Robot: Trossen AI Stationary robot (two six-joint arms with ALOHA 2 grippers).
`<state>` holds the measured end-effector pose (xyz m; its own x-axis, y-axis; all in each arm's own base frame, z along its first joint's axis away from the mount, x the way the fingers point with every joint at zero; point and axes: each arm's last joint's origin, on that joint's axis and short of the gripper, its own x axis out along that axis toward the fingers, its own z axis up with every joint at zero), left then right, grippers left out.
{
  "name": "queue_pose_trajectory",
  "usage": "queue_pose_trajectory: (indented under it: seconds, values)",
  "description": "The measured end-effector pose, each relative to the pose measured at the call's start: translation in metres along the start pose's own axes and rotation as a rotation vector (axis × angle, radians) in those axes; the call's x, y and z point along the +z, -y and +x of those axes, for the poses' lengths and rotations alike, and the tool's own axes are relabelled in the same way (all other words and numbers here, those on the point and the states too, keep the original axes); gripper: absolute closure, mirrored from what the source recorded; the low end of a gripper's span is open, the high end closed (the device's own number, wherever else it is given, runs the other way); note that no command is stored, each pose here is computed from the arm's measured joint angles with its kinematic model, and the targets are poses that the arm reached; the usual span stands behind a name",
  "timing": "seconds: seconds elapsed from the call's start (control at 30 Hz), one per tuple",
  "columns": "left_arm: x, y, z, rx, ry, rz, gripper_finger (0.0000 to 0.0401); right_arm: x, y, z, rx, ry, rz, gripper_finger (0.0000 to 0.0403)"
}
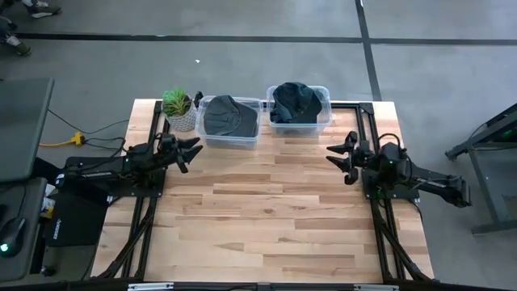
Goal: Pick & Place hat
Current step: Return to Home Position
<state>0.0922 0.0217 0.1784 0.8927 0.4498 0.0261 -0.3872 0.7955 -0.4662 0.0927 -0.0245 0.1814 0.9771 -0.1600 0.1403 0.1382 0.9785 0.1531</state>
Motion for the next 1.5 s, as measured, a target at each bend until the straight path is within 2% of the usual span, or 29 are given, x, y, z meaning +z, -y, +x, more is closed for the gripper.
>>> queue_pose_trajectory:
  seconds: [0.37,0.63,1.5]
  values:
    - [0.0007,-0.0015,0.0,0.05,0.024,0.032,0.0223,-0.0062,0.0017,-0.0002,-0.031,-0.061,-0.054,0.0238]
    - [0.0008,-0.0016,-0.0001,0.054,0.026,0.035,0.0223,-0.0091,0.0019,-0.0004,-0.028,-0.09,0.046,0.0238]
    - [0.001,-0.0014,-0.0001,0.053,0.026,0.034,0.0222,-0.0092,0.0021,-0.0005,-0.036,-0.094,0.039,0.0238]
